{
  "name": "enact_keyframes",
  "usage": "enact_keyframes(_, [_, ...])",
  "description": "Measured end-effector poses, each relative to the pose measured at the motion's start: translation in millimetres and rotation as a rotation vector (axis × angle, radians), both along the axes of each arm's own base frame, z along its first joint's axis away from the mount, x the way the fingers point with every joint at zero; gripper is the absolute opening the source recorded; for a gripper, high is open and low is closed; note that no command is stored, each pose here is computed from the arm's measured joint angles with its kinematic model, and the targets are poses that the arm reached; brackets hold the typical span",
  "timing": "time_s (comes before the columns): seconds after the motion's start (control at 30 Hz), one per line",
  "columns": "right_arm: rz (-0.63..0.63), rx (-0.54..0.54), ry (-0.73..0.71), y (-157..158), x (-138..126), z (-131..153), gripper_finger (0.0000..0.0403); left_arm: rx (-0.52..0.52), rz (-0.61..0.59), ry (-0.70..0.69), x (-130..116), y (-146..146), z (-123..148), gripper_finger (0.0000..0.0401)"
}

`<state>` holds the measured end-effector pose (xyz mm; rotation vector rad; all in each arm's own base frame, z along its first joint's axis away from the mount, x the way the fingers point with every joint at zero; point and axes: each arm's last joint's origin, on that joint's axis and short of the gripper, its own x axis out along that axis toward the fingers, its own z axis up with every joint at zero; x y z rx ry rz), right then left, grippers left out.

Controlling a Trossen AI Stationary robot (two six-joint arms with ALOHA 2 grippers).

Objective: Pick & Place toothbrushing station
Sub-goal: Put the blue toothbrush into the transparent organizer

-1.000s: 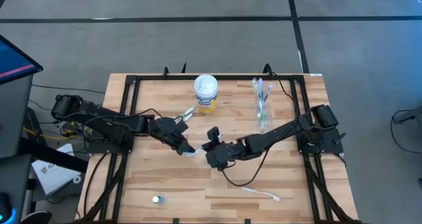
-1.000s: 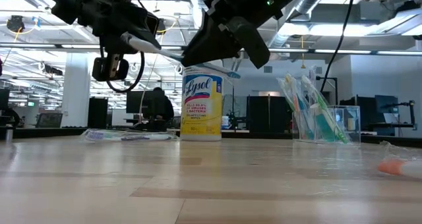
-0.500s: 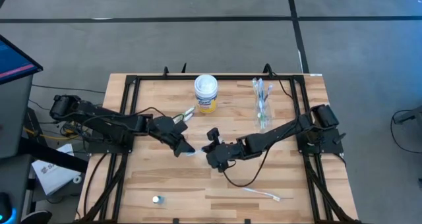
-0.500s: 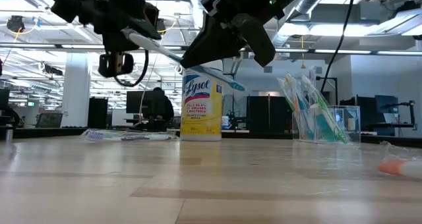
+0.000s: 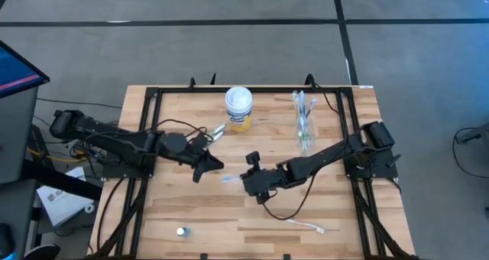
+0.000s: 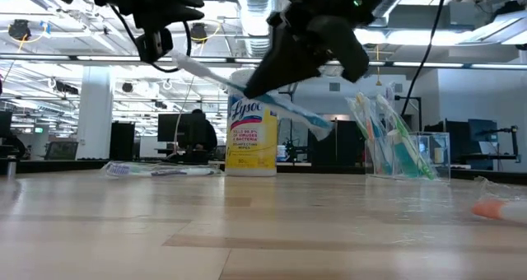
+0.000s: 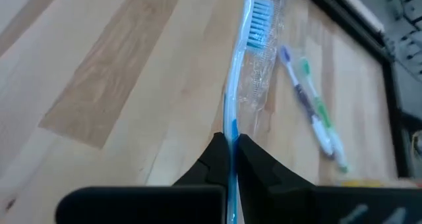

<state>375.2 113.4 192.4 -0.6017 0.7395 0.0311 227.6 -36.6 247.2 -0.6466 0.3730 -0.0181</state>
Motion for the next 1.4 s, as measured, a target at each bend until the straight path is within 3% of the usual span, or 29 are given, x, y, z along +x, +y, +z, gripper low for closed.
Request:
enact_keyframes(0.13, [-0.042,0.064,-0.066,-6.7,-19.3,5.5,0.0001,0.045,0.016,-0.004,-0.9,-4.6,-0.3,0.0049])
enact_keyframes(0.5, [-0.234,0.207,-0.454,-30.5,-119.1,25.2,0.0,0.156,0.13,-0.021,-1.0,-7.4,-0.2,0.0049])
enact_keyframes(0.77, [-0.455,0.204,-0.657,-38.4,-173.7,28.6,0.0,0.222,0.194,-0.03,-0.9,-5.0,0.7,0.0049])
enact_keyframes(1.07, [-0.631,0.19,-0.786,-40.6,-203.0,20.5,0.0,0.242,0.249,-0.031,-1.0,-3.3,1.1,0.0049])
enact_keyframes(1.4, [-0.685,0.232,-0.862,-52.9,-220.2,5.9,0.0,0.255,0.254,-0.033,-1.0,-3.1,1.3,0.0049])
